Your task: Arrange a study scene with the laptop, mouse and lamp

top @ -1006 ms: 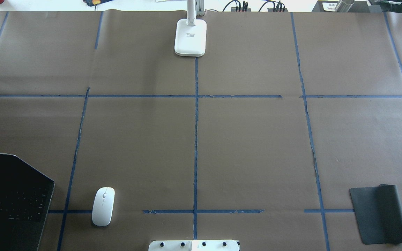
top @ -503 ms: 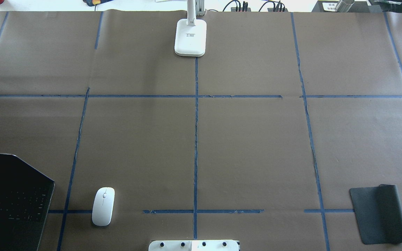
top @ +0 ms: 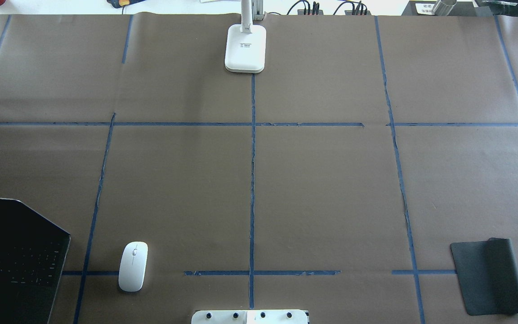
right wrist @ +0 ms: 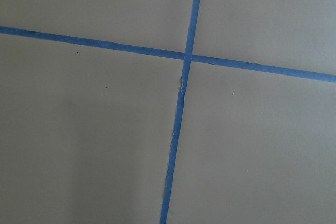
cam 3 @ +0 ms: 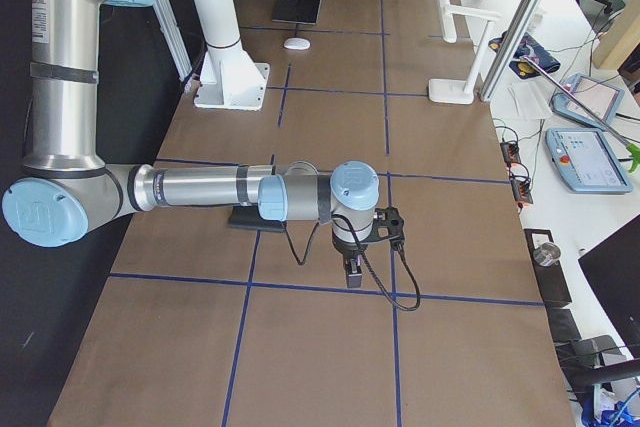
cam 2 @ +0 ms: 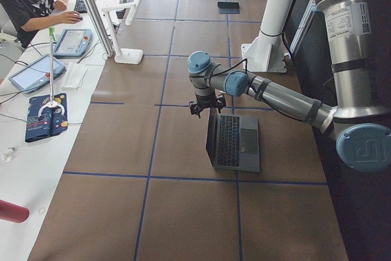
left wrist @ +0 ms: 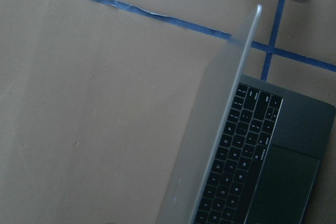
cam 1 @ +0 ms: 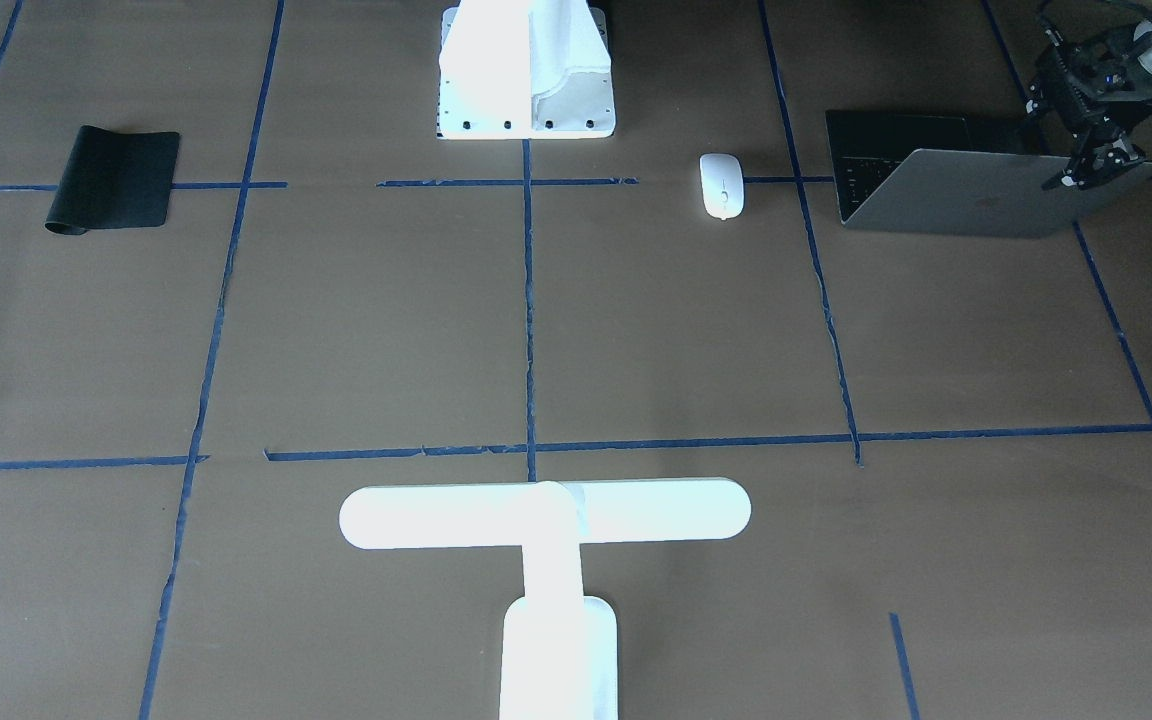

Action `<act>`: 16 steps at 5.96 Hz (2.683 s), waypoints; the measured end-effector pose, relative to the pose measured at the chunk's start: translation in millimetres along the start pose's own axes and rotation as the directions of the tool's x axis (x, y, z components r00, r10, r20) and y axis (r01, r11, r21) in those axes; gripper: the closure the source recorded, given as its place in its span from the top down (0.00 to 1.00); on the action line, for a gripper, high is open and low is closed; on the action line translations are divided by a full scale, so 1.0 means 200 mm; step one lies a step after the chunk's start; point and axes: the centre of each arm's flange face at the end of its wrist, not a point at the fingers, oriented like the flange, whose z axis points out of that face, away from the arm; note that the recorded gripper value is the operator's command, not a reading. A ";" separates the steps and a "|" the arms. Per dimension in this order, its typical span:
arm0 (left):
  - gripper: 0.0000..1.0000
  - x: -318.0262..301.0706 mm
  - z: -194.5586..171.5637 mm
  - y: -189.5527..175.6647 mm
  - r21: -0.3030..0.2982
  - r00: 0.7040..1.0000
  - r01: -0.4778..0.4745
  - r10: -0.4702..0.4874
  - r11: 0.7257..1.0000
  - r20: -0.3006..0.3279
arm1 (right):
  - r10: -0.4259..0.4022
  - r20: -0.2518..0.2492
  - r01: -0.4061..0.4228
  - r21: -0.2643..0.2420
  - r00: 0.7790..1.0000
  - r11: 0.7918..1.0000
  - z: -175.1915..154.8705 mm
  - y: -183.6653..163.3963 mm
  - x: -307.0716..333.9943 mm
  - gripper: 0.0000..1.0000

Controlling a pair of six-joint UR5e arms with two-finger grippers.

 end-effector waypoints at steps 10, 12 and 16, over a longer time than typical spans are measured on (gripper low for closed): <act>0.00 -0.21 -0.56 -1.02 0.102 0.978 -0.180 0.167 0.978 0.125 | 0.010 0.022 -0.010 -0.009 1.000 1.000 0.03 0.02 0.01 1.00; 0.00 -0.51 -0.63 -1.41 0.103 0.976 -0.185 0.171 0.977 0.133 | 0.015 0.026 -0.015 -0.014 1.000 1.000 0.04 0.02 0.02 1.00; 0.02 -0.74 -0.52 -2.35 0.141 0.975 -0.193 0.174 0.971 0.139 | 0.019 0.028 -0.019 -0.017 0.999 1.000 0.05 0.03 0.03 1.00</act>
